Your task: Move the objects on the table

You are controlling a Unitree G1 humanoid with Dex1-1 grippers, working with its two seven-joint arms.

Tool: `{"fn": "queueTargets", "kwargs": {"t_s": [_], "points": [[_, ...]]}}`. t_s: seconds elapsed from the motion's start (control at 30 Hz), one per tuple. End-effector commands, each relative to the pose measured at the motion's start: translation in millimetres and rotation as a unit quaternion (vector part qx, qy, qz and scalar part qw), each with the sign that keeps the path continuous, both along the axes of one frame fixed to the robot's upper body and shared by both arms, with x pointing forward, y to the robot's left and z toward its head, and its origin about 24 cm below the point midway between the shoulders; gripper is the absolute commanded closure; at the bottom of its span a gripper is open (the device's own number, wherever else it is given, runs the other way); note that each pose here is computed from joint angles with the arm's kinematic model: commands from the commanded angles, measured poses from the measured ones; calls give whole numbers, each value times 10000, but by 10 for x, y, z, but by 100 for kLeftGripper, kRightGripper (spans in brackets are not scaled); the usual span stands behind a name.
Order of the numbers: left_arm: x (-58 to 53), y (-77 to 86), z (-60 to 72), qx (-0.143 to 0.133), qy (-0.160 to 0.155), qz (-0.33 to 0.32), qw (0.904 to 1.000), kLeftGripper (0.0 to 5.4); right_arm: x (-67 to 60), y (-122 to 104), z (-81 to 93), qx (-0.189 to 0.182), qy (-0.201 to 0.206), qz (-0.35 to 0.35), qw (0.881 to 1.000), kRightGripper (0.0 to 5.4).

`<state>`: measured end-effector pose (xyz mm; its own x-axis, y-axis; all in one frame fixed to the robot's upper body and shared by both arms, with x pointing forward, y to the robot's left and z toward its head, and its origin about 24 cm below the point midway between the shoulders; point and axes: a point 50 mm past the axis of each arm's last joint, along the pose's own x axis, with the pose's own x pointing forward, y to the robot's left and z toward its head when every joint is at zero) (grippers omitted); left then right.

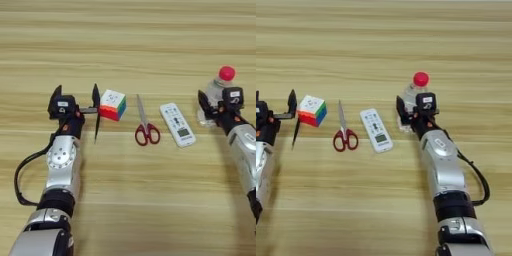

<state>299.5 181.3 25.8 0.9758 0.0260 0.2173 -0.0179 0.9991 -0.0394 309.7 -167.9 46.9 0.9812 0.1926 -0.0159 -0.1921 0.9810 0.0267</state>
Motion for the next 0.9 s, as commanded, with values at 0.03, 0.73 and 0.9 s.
{"fn": "queueTargets", "kwargs": {"t_s": [0.03, 0.73, 0.9], "points": [[10, -19, 10, 46, -29, -8, 10000, 0, -136, 67, -312, 52, 776, 103, 9969, 217], [22, -24, 5, 35, -9, -2, 10000, 0, -110, 41, -81, -364, 20, 52, 9993, 25], [24, -27, 4, 33, -9, -6, 10000, 0, -108, 38, -74, -359, 0, 44, 9993, 1]]}}
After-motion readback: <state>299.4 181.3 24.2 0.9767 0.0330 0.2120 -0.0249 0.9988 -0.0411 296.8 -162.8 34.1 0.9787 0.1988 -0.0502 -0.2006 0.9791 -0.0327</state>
